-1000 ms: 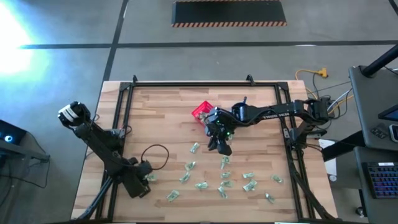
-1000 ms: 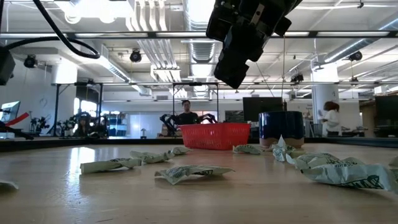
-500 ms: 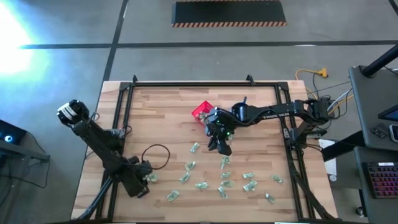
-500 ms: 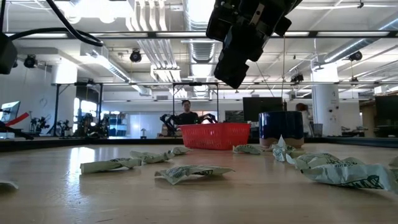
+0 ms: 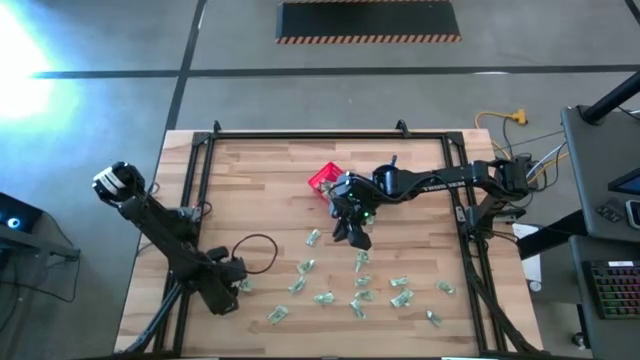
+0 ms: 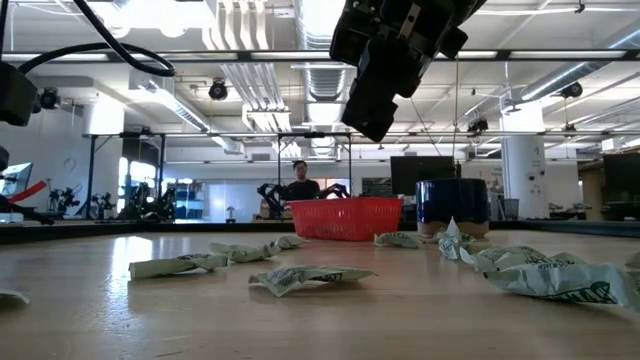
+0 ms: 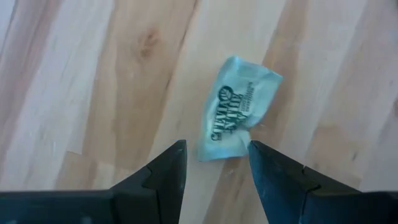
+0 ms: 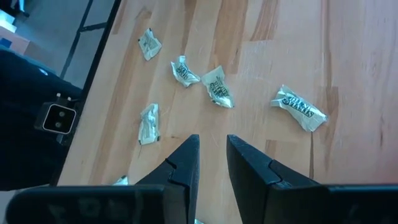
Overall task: Pick and place Stevia / Truvia into bins
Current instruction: Put the stevia packet into the red basket
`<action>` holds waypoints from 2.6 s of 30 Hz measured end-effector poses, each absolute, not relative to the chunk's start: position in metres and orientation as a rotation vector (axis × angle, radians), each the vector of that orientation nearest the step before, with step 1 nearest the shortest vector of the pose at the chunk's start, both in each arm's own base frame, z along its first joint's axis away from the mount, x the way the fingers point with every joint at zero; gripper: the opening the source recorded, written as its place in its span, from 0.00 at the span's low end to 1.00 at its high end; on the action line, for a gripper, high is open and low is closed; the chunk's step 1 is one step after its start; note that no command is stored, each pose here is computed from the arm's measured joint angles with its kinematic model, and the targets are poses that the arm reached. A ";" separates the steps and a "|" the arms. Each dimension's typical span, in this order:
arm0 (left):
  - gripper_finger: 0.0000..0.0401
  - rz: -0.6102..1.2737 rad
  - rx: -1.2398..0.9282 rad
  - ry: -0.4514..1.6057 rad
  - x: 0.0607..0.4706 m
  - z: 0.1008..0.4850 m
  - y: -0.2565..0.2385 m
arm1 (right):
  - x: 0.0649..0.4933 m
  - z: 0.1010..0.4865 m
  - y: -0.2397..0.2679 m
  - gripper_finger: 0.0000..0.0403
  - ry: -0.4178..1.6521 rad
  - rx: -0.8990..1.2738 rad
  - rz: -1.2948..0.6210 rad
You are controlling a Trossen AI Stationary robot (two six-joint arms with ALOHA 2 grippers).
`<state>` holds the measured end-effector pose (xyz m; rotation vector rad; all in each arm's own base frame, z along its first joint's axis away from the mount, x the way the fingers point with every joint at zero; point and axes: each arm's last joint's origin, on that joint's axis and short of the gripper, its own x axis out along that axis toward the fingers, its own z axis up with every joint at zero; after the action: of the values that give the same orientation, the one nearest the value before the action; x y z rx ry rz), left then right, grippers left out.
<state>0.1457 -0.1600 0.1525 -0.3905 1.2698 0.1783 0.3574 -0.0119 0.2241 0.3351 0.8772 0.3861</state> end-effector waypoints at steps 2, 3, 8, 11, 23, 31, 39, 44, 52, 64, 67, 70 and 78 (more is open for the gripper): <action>0.39 0.165 -0.369 1.272 0.145 0.151 -0.159 | 0.357 0.224 -0.012 0.18 0.878 0.336 0.386; 0.39 0.154 -0.353 1.272 0.145 0.151 -0.159 | 0.357 0.224 -0.012 0.18 0.878 0.336 0.386; 0.39 0.106 -0.302 1.263 0.146 0.151 -0.159 | 0.357 0.224 -0.012 0.18 0.879 0.338 0.385; 0.39 0.091 -0.298 1.255 0.147 0.149 -0.159 | 0.357 0.224 -0.012 0.18 0.879 0.338 0.385; 0.35 0.103 -0.283 1.266 0.144 0.140 -0.156 | 0.355 0.216 -0.012 0.18 0.890 0.341 0.384; 0.22 0.116 -0.272 1.274 0.143 0.138 -0.155 | 0.353 0.213 -0.012 0.18 0.900 0.349 0.380; 0.03 0.118 -0.296 1.263 0.146 0.140 -0.156 | 0.353 0.213 -0.012 0.18 0.901 0.351 0.379; 0.01 0.135 -0.314 1.233 0.152 0.144 -0.155 | 0.353 0.213 -0.012 0.18 0.902 0.354 0.377; 0.01 0.264 -0.353 0.989 0.174 0.170 -0.142 | 0.353 0.213 -0.012 0.18 0.906 0.369 0.371; 0.01 0.467 -0.314 0.684 0.199 0.207 -0.082 | 0.341 0.236 -0.011 0.18 0.900 0.361 0.368; 0.01 0.487 -0.262 0.610 0.213 0.214 -0.064 | 0.334 0.243 -0.011 0.18 0.912 0.344 0.339; 0.01 0.479 -0.223 0.519 0.231 0.221 -0.047 | 0.327 0.251 -0.011 0.18 0.909 0.332 0.319; 0.01 0.448 -0.178 0.367 0.274 0.231 0.004 | 0.309 0.263 -0.012 0.18 0.914 0.336 0.246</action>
<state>0.2737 0.0040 0.2312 -0.1777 0.3666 0.4480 0.3089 -0.0117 0.2630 0.3361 0.9141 0.2464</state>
